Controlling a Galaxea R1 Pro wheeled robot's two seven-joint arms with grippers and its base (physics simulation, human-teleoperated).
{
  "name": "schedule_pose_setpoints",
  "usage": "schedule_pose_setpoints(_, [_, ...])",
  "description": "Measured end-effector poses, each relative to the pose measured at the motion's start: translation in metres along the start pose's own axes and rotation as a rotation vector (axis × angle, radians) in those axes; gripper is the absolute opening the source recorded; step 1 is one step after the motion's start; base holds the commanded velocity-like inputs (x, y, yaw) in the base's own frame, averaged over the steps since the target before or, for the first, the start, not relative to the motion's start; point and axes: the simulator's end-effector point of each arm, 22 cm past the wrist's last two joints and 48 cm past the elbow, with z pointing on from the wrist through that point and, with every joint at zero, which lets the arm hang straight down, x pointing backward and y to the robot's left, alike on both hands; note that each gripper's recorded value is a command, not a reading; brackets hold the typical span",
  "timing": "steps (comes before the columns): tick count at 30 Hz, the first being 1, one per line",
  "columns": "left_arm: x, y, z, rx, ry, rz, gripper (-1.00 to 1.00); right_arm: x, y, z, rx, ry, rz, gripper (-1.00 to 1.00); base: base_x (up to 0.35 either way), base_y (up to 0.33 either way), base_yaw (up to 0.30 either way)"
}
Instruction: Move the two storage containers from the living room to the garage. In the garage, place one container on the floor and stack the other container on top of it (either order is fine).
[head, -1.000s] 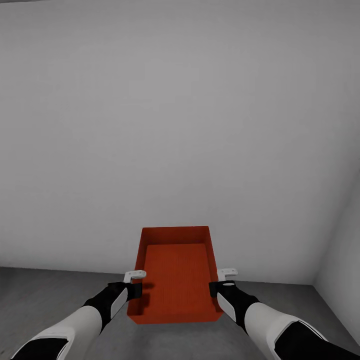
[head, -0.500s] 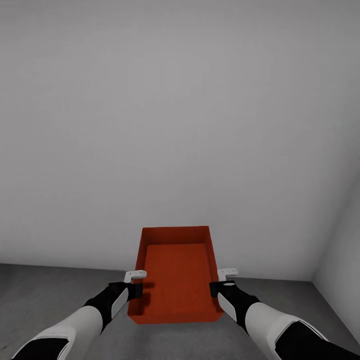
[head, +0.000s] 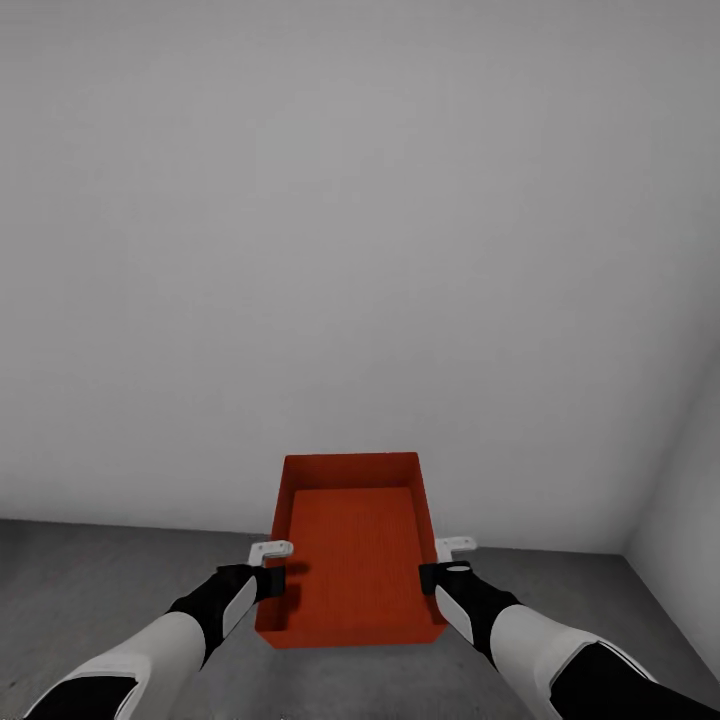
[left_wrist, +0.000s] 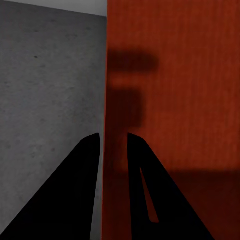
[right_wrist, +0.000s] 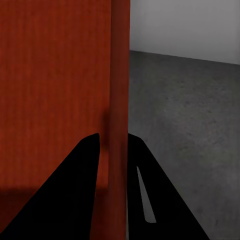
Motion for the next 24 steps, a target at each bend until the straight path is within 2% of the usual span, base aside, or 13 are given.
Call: schedule_pose_setpoints(24, [0.025, 0.003, 0.034, -0.002, 0.036, -0.006, -1.0, 0.026, 0.003, 0.032, -0.002, 0.038, -0.007, -1.0, 0.0, 0.0, 0.0])
